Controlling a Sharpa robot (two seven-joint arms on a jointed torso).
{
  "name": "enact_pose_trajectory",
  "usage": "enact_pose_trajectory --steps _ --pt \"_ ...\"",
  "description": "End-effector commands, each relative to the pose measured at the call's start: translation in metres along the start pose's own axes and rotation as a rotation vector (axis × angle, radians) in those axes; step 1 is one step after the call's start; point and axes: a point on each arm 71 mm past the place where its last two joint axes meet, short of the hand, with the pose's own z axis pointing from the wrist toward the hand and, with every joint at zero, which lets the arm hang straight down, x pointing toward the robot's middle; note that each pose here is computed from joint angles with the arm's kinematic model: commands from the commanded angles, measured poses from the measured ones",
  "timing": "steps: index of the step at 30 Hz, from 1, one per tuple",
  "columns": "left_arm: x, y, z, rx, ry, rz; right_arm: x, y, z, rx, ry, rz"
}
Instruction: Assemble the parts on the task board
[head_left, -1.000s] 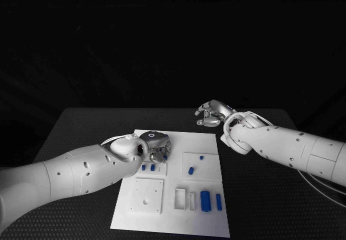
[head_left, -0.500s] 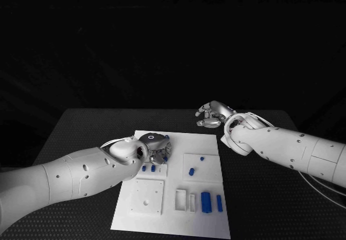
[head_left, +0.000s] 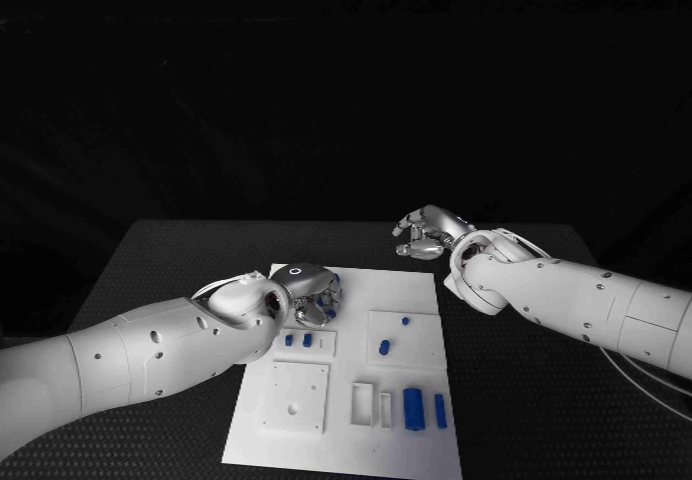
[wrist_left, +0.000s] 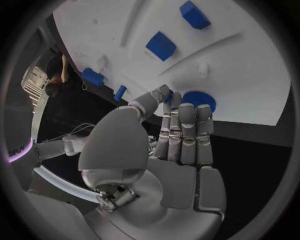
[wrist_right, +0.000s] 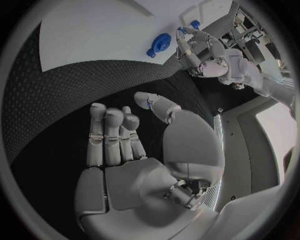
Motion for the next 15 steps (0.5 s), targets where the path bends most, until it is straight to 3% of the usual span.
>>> enact_pose_trajectory --steps 1,7,15 --pt "-0.0062 -0.0004 -0.0025 0.003 -0.013 -0.057 0.001 0.001 0.000 -0.015 0.008 -0.009" --pt "-0.0139 0.0038 -0.0127 -0.006 -0.007 -0.102 0.000 -0.001 -0.001 -0.011 0.007 -0.010" --pt "-0.0157 0.0219 -0.0282 -0.050 0.032 -0.107 -0.002 -0.003 -0.001 -0.006 0.005 -0.012"
